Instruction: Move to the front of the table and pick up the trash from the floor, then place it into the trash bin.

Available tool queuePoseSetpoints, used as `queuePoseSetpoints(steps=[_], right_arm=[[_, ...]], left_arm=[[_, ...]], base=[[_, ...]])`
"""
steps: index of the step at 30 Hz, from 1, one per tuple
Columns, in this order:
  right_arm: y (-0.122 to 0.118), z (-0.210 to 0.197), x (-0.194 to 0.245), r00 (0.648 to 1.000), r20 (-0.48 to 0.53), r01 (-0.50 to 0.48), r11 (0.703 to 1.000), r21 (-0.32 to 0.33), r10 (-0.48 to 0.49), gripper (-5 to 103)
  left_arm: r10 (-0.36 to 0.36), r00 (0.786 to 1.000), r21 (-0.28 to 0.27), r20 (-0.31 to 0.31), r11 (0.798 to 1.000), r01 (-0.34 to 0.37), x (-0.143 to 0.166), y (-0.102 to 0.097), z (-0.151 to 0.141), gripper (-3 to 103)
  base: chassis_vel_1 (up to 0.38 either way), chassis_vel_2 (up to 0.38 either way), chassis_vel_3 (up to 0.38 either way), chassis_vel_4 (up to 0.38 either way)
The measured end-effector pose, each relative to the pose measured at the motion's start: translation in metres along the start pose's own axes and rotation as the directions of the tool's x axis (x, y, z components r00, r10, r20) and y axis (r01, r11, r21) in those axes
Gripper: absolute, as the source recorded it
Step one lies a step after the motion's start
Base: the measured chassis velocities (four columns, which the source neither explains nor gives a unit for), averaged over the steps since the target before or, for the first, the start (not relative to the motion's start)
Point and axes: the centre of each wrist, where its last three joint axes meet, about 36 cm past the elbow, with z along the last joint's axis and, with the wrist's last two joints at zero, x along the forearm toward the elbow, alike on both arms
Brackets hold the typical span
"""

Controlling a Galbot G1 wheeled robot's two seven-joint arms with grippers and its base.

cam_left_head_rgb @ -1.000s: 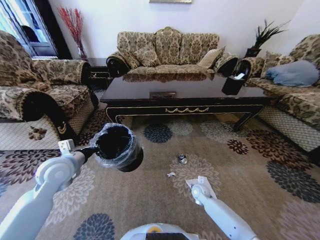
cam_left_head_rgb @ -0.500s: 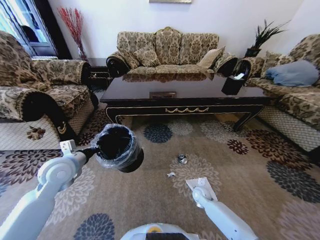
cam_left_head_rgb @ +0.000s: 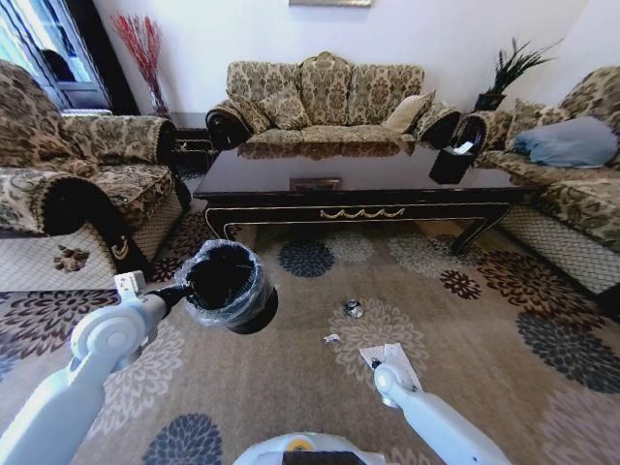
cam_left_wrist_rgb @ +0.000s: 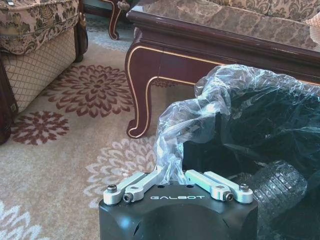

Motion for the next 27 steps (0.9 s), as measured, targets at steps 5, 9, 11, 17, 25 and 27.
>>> queuePoseSetpoints(steps=[5,9,11,17,25,27], right_arm=[[0.004,0.016,0.000,1.000,-0.002,-0.007,0.999,0.048,0.007,78],[0.008,0.023,-0.001,1.000,-0.004,-0.007,0.997,0.071,0.007,93],[0.010,0.023,0.000,1.000,-0.002,-0.003,0.997,0.076,0.003,97],[0.009,0.021,-0.013,0.999,0.012,-0.036,0.994,0.100,0.035,100],[0.006,0.022,-0.025,0.998,0.020,-0.065,0.990,0.125,0.063,96],[0.006,0.021,-0.026,0.998,0.022,-0.066,0.990,0.123,0.064,91]], left_arm=[[0.000,1.000,-0.004,0.000,1.000,0.000,0.001,0.000,0.000,2],[0.000,1.000,-0.005,-0.003,1.000,0.000,0.001,0.000,0.001,2],[-0.002,1.000,-0.004,-0.004,1.000,0.002,0.001,0.000,0.001,2],[-0.004,1.000,-0.006,-0.002,1.000,0.004,0.002,0.001,0.001,2],[-0.003,1.000,-0.003,-0.003,1.000,0.003,0.000,0.001,0.000,2],[-0.002,1.000,-0.001,-0.006,1.000,0.002,-0.002,0.000,0.001,2]], base=[[0.000,0.000,0.000,0.000],[0.000,0.000,0.000,0.000],[0.000,0.000,0.000,0.000],[0.000,0.000,0.000,0.000],[0.000,0.000,0.000,0.000],[0.000,0.000,0.000,0.000]])
